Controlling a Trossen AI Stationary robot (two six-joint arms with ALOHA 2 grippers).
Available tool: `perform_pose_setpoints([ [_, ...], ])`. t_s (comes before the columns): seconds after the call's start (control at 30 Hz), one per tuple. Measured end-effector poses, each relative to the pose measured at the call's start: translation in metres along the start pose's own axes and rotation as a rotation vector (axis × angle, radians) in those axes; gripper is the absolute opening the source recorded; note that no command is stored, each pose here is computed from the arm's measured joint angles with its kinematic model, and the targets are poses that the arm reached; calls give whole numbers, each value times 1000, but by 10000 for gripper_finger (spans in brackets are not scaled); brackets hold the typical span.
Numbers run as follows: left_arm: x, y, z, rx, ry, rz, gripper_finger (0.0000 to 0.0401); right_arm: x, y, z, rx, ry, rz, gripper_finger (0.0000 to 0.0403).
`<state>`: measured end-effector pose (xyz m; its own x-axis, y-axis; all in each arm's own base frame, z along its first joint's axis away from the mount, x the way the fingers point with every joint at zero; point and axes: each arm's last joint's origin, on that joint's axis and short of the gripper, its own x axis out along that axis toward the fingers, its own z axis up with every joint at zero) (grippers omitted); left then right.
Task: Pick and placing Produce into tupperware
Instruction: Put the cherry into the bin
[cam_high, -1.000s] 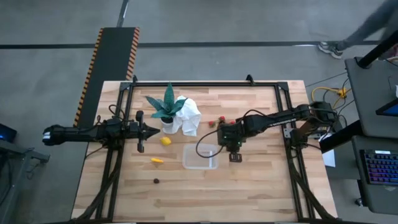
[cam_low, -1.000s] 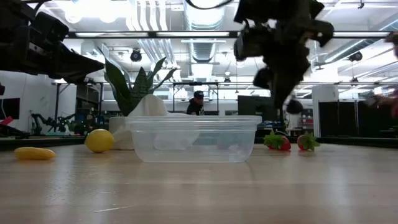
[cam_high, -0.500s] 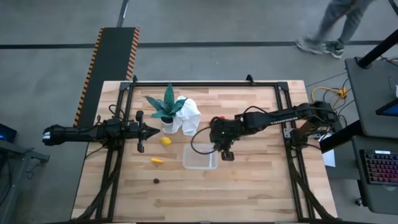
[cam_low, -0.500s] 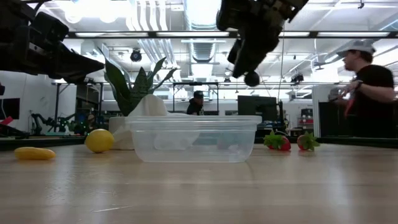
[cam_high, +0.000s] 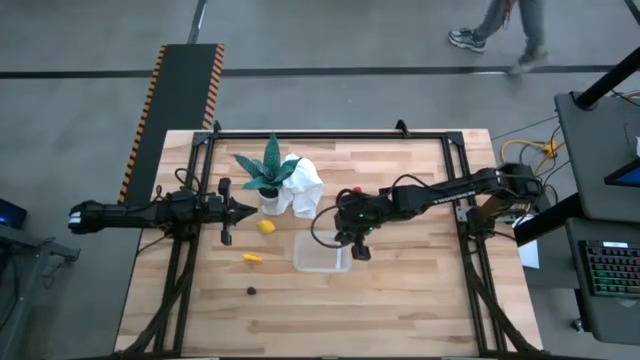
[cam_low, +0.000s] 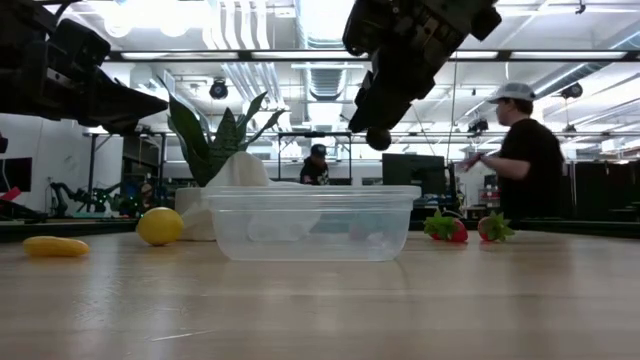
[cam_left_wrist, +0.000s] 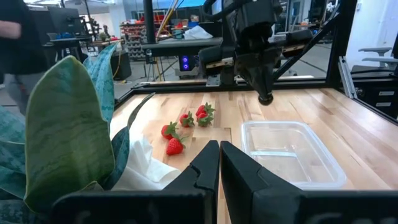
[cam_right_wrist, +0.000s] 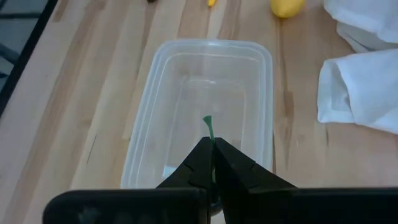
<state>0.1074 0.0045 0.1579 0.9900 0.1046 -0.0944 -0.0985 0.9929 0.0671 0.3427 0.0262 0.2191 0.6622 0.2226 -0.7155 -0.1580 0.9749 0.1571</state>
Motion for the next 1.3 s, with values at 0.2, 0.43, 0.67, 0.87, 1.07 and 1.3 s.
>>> perform_pose_setpoints([
  [0.2, 0, 0, 0, 0, 0, 0, 0, 7, -2, -10, 8, -42, 2, 8],
  [0.43, 0, 0, 0, 0, 0, 0, 0, 16, -1, -24, -12, -121, 11, 8],
  [0.67, 0, 0, 0, 0, 0, 0, 0, 21, -3, -37, -22, -175, 13, 8],
  [0.87, 0, 0, 0, 0, 0, 0, 0, 30, -5, -50, -22, -175, 13, 8],
  [1.07, 0, 0, 0, 0, -4, 0, 0, 51, -3, -48, -53, -148, 24, 8],
  [1.3, 0, 0, 0, 0, 0, 0, 0, 61, -5, -45, -66, -60, 16, 9],
])
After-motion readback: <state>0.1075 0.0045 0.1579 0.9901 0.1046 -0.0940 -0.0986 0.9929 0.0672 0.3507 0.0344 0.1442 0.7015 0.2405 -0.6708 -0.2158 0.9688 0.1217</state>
